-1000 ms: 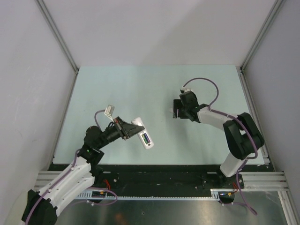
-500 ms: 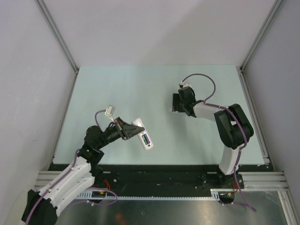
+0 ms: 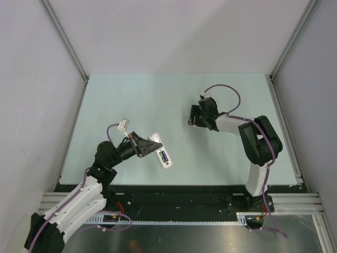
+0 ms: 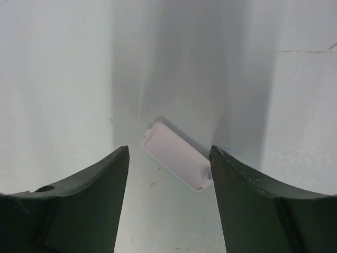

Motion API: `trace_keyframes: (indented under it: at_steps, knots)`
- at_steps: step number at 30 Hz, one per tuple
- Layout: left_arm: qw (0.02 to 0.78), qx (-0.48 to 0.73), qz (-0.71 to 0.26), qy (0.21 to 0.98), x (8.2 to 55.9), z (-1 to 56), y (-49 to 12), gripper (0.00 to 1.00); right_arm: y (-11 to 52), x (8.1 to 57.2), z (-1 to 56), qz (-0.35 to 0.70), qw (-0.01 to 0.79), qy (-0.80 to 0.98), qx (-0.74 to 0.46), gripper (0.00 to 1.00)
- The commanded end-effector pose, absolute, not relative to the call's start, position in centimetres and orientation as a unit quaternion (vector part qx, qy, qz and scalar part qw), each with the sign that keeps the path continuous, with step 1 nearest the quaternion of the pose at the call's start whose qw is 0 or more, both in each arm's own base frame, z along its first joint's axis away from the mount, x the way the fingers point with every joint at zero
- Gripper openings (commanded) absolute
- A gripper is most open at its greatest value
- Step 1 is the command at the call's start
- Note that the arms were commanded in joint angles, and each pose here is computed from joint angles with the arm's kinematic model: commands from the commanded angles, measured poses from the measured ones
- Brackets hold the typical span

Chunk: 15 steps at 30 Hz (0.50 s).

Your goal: Load the batteries into the remote control

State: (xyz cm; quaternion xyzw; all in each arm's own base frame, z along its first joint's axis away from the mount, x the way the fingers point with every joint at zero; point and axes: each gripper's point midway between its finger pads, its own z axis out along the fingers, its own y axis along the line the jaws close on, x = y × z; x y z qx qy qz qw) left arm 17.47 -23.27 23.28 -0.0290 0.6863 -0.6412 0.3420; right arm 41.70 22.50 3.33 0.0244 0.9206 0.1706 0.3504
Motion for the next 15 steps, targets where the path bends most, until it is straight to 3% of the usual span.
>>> trace_keyframes:
  at_steps: [1, 15]
  knots:
    - [0.360, -0.009, -0.647, 0.672, 17.3, 24.3, -23.1, 0.00, 25.7, 39.0, 2.8, 0.196, 0.306, 0.931, 0.012, 0.67]
    - [0.364, -0.011, -0.644, 0.673, 17.5, 24.2, -23.1, 0.00, 26.1, 38.2, 5.8, 0.160, 0.348, 0.924, -0.007, 0.69]
